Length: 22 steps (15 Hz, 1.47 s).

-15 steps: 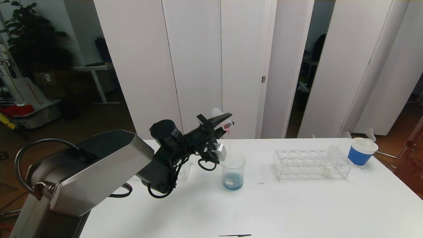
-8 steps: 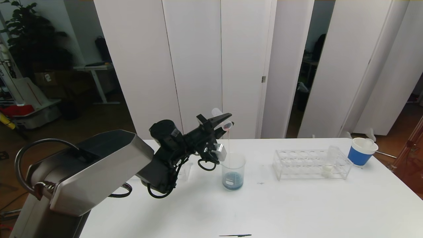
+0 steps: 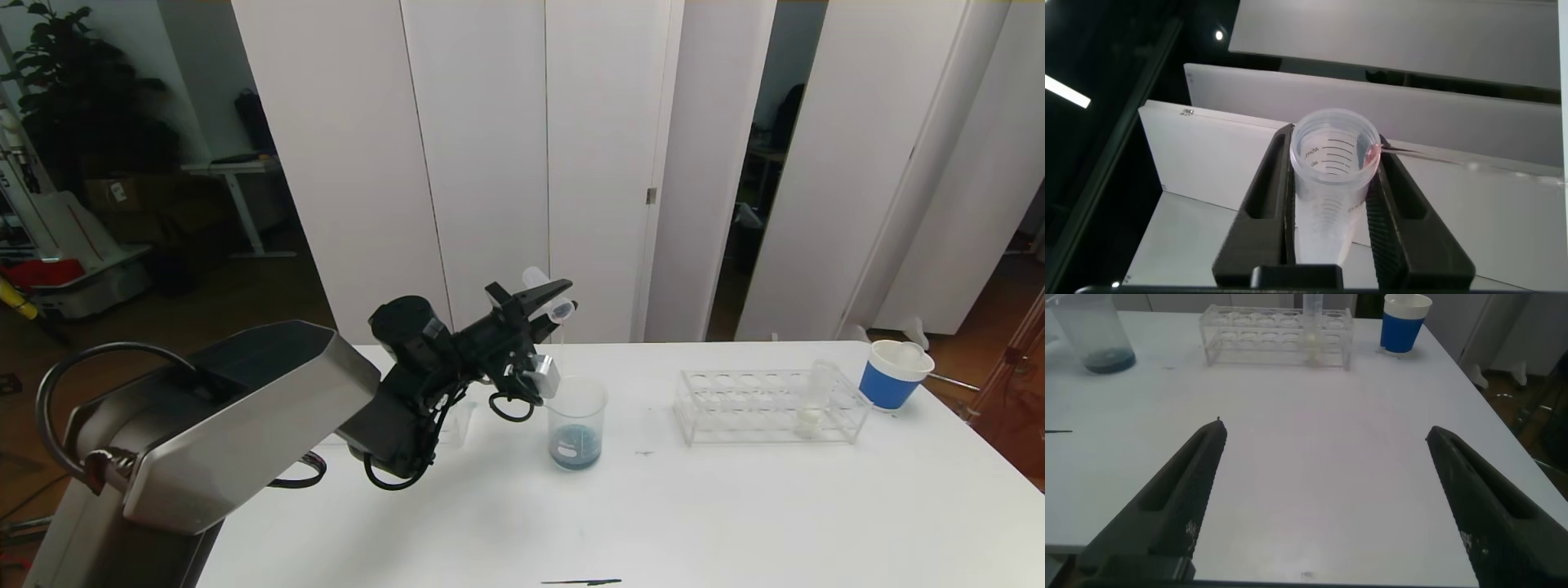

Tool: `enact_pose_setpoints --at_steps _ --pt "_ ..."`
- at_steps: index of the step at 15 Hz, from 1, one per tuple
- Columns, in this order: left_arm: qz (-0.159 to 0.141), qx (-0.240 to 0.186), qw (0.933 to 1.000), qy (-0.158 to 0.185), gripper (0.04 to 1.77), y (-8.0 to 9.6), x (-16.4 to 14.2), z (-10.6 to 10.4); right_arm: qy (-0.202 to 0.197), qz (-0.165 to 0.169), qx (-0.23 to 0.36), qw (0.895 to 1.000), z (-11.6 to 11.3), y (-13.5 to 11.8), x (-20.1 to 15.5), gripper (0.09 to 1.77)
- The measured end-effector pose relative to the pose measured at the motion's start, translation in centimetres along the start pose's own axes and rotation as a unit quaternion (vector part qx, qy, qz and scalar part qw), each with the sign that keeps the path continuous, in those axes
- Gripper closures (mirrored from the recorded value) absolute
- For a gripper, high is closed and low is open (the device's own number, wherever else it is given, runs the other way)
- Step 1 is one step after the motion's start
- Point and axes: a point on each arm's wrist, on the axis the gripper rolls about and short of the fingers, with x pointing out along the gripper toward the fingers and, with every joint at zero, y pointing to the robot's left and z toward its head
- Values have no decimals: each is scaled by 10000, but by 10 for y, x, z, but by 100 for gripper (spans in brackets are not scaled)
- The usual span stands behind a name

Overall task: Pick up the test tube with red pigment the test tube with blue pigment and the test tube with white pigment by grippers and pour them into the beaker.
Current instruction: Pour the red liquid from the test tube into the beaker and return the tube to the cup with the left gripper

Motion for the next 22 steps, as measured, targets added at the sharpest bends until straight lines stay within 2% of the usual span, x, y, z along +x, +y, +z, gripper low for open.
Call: enact_pose_setpoints --at_steps 4,8,9,11,13,14,15,16,18,20,22 --pt "12 -72 10000 21 123 2 0 0 0 -2 0 10000 0 0 0 11" --pt "-25 -608 9979 235 123 12 0 -3 0 0 -2 10000 0 0 0 11" --pt "-21 -776 9963 368 123 17 0 -4 0 -4 -2 10000 0 0 0 11" --pt "123 -1145 9894 885 123 27 0 -5 0 -2 0 10000 0 0 0 11" --pt "259 -1459 9754 1634 123 38 0 -7 2 -2 0 10000 0 0 0 11" --pt "332 -1688 9652 1968 123 43 0 -8 0 0 0 10000 0 0 0 11" --pt "429 -2024 9515 2275 123 50 1 -8 0 -4 -2 10000 0 0 0 11" --pt "490 -2451 9337 2566 123 55 1 -9 0 -2 0 10000 0 0 0 11" --pt "623 -3275 8942 2988 123 67 0 -9 2 0 -2 10000 0 0 0 11" --pt "742 -4030 8537 3213 123 78 -4 -12 0 -2 -2 10000 0 0 0 11" --pt "819 -4687 8102 3423 123 89 -12 -16 2 -2 0 10000 0 0 0 11"
